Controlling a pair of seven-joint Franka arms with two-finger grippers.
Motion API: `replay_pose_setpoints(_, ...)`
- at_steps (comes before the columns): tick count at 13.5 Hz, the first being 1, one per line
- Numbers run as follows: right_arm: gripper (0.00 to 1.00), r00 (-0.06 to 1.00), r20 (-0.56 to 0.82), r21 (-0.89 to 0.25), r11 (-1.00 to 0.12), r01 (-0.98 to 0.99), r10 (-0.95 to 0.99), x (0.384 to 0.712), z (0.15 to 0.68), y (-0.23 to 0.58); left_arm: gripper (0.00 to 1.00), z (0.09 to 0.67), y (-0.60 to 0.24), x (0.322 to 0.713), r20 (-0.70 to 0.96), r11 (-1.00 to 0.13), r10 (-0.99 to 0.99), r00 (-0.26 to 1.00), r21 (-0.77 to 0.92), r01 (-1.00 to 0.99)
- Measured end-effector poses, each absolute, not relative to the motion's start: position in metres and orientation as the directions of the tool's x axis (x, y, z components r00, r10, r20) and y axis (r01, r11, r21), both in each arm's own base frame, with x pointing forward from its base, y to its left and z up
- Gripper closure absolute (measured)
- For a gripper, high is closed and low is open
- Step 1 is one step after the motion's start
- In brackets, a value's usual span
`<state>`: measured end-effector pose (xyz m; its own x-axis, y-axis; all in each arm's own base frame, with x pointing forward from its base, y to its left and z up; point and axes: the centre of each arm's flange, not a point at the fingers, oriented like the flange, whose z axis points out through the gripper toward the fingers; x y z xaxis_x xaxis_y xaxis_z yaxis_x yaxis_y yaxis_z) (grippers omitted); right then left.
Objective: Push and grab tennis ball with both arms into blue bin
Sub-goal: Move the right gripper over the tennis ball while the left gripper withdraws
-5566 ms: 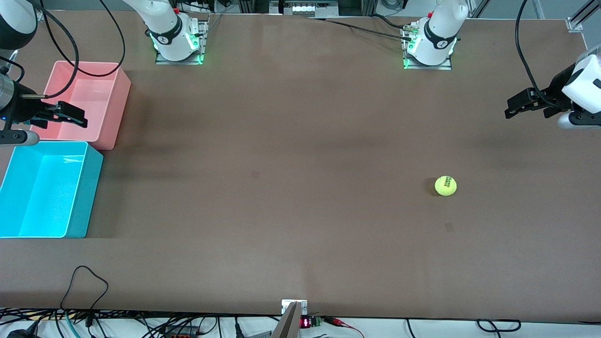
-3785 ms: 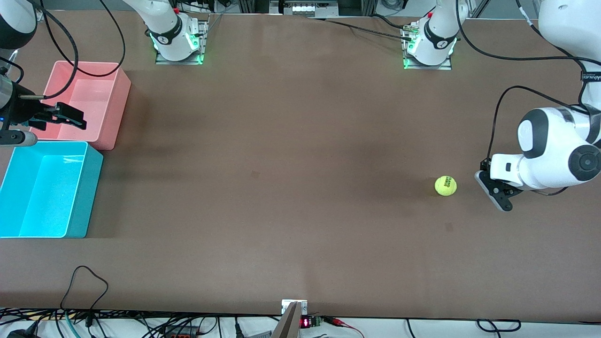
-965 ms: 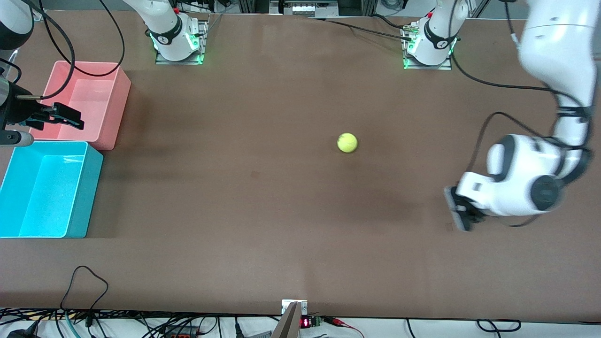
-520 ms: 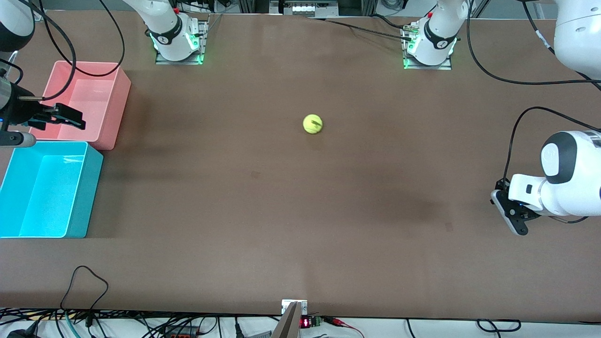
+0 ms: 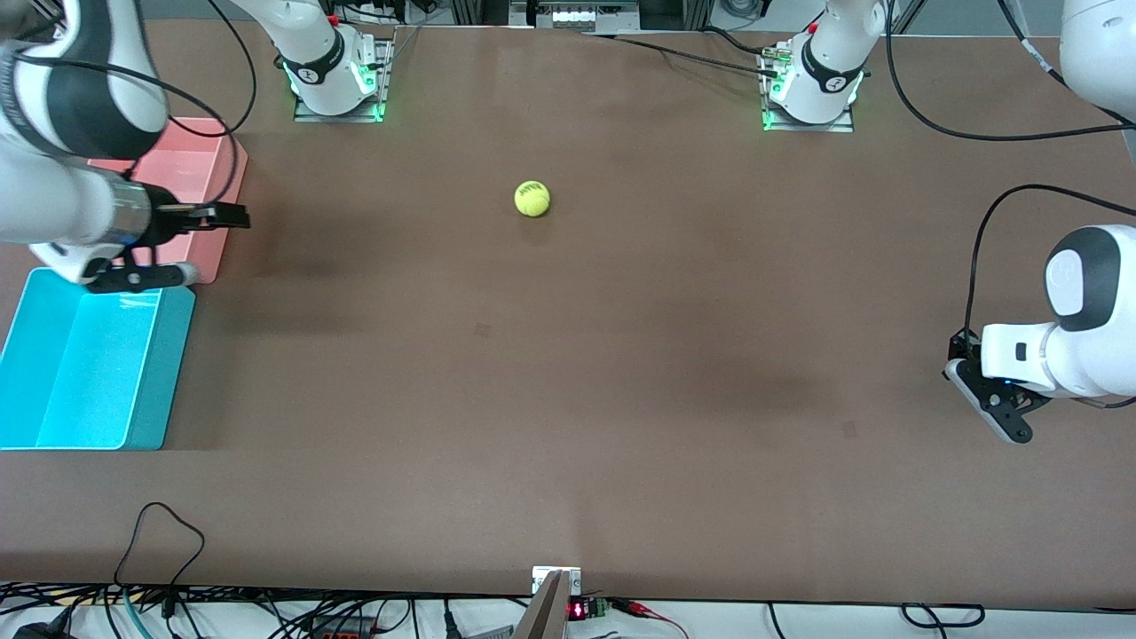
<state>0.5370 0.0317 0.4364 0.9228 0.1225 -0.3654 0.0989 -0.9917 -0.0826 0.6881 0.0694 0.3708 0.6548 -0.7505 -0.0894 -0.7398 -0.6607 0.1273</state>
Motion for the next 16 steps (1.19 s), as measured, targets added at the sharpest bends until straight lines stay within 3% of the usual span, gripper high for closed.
replay_pose_setpoints(3,0.00,0.920,-0.345,-0.087,-0.982,0.169,0.189,0.467,0.382,0.075,0.99,0.392,0.062,0.686,-0.111,-0.770,-0.638,0.762,0.110,-0.628)
replay_pose_setpoints(9,0.00,0.915,-0.363,-0.019,-0.983,0.180,0.175,0.321,0.309,0.218,0.96,0.447,0.018,0.688,-0.114,-0.973,-0.232,0.966,0.041,-0.229)
replay_pose_setpoints(13,0.00,0.952,-0.260,0.105,-0.975,0.194,0.161,0.238,0.285,0.306,0.61,0.491,-0.004,0.676,-0.086,-0.996,-0.094,0.992,0.021,-0.092)
replay_pose_setpoints(16,0.00,0.955,-0.232,0.101,-0.972,0.211,0.184,0.206,0.283,0.332,0.31,0.506,-0.012,0.667,-0.105,-0.998,-0.044,0.994,0.039,-0.040)
